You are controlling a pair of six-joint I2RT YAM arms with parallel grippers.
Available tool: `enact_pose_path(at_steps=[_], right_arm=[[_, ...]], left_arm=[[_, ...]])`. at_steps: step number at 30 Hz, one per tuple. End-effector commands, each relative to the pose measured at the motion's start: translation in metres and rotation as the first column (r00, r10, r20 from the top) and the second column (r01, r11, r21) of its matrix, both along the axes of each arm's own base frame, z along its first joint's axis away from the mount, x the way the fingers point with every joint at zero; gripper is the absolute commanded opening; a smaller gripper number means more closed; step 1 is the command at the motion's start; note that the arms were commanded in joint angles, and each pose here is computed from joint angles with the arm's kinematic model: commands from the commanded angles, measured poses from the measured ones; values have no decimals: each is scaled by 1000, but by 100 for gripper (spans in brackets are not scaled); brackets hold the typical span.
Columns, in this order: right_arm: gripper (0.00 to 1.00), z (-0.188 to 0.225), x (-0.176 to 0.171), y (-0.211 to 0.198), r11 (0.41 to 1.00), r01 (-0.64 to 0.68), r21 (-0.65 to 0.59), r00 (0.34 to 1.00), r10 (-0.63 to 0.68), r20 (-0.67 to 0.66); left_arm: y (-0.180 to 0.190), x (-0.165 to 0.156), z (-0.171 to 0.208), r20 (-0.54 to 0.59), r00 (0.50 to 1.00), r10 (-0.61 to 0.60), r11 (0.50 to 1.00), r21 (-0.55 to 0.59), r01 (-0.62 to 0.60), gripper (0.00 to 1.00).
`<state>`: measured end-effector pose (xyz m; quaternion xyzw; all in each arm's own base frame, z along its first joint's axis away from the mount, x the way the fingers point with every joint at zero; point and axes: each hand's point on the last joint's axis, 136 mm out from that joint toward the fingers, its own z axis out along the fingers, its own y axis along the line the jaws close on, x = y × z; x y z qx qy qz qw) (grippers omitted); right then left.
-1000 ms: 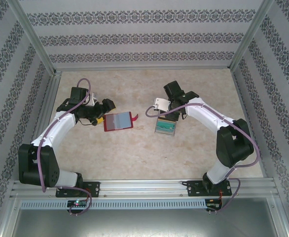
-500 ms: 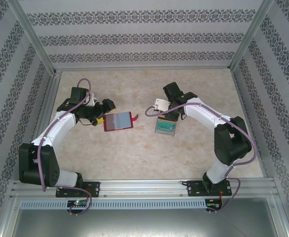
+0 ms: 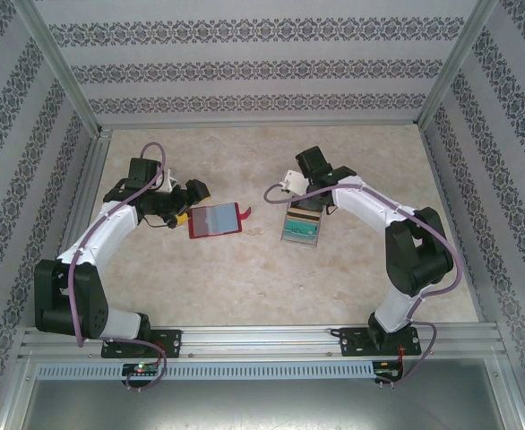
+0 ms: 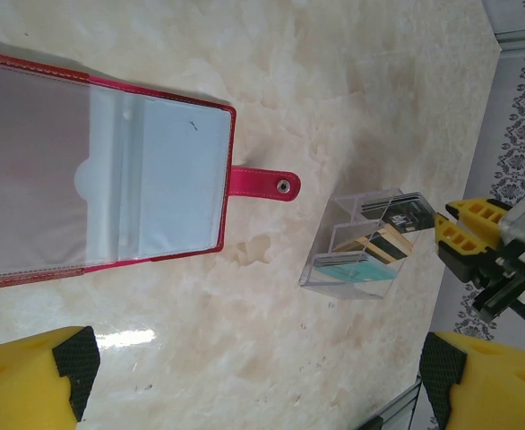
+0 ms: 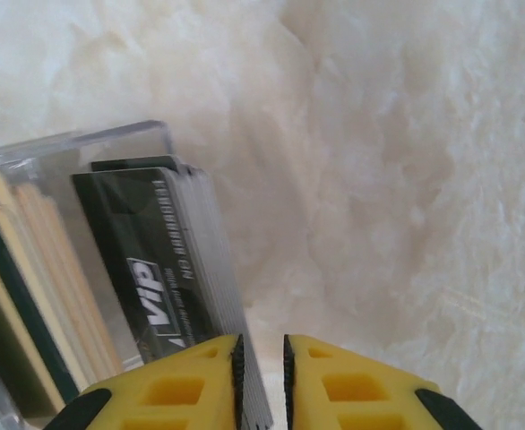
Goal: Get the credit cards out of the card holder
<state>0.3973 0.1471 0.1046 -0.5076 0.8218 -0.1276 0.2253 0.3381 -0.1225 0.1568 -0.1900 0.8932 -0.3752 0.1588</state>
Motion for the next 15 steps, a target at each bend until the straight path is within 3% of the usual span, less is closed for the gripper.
enact_pose_path(at_steps=[1, 6, 11, 15], right_arm=[[26, 29, 16, -5, 985, 140, 98, 988, -146, 57], [41, 71, 15, 1, 911, 252, 325, 949, -298, 101], [46, 90, 5, 2, 772, 367, 519, 889, -455, 47], [52, 94, -10, 20, 673, 399, 623, 875, -482, -39]], left_arm=[[-7, 2, 2, 14, 1000, -27, 1000, -12, 27, 95], [-5, 4, 0, 11, 999, -34, 999, 9, 34, 95], [-5, 8, -5, 1, 999, -41, 999, 24, 41, 97], [-3, 14, -14, -24, 999, -38, 998, 44, 39, 94]])
